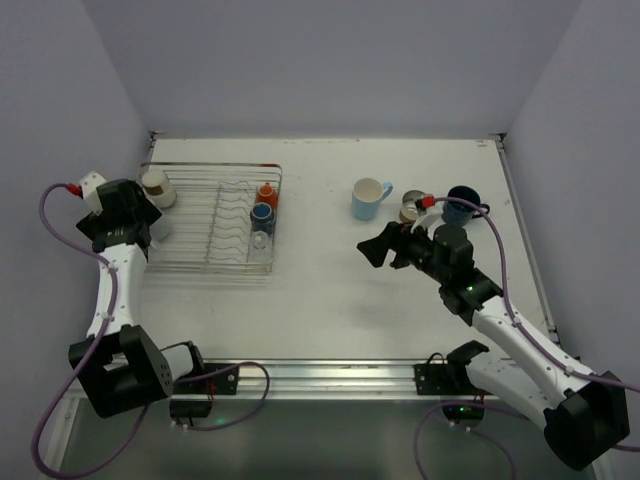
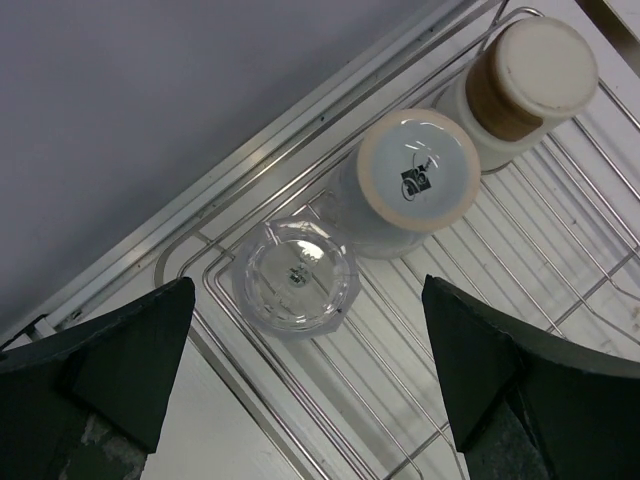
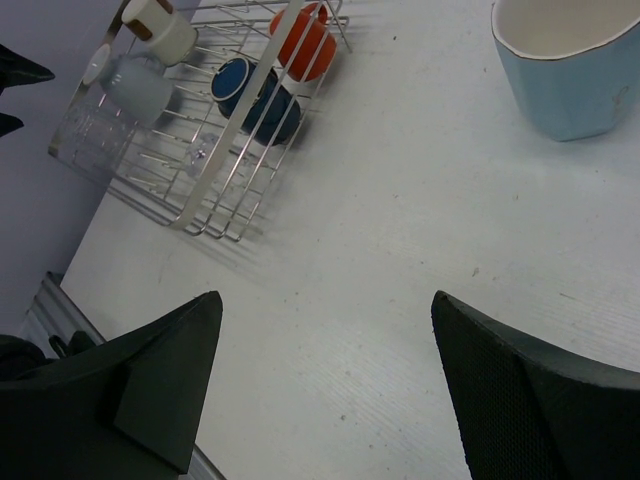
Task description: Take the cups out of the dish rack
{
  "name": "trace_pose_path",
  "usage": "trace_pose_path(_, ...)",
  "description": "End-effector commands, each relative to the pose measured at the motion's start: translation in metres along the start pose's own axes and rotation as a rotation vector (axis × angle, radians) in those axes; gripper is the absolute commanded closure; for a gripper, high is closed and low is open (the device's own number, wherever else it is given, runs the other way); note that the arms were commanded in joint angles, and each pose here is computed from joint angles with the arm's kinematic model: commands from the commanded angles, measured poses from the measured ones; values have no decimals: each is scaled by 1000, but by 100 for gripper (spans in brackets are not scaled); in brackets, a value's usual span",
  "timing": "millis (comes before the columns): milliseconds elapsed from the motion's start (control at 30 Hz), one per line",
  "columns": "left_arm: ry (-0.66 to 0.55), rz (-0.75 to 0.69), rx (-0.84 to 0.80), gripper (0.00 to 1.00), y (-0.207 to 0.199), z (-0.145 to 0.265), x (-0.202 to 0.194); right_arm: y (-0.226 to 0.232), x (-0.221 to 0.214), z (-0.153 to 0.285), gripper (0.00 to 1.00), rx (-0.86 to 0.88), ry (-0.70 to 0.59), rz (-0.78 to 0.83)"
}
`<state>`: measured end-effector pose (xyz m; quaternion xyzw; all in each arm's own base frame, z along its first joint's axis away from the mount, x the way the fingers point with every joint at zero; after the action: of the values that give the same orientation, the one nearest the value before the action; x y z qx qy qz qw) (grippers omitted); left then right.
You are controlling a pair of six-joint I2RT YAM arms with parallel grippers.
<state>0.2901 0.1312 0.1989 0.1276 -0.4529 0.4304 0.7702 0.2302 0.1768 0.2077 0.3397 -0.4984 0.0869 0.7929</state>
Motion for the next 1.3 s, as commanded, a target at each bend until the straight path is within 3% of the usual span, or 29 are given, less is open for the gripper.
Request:
trace_pose_path(0,-31,34,-6,0,2,-2,6,8,10,-5,13,52,-42,10)
trace_pose_path(733,105,-56,172,2,18,-63,-27,13,4,-9,13,74,-5,18)
trace_pose_path(900,103,-34,145,19,17,-58,-32,15,3,-11,13,82,3,20)
trace_pose_path(933,103,-31,134,29,16,-56,-31,15,2,-11,13,81,6,21)
trace_pose_path(1033,88,-24,96,39,14,-47,-27,17,2,-11,13,85,6,25)
trace_pose_path(1267,52,33,-91,51,-1,-4,-12,17,2,-13,13,76,7,32)
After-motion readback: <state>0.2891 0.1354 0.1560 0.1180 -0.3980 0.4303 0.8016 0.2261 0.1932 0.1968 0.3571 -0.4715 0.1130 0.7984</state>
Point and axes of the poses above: each gripper's point midway between its finger pads, its own z axis back along the fingers, its own y axis along the line the jaws close on, x = y × z, the point moved 4 cm from there along z, back along the fingers, and after that the axes turned 6 degrees about z, right-handed, at the moved point
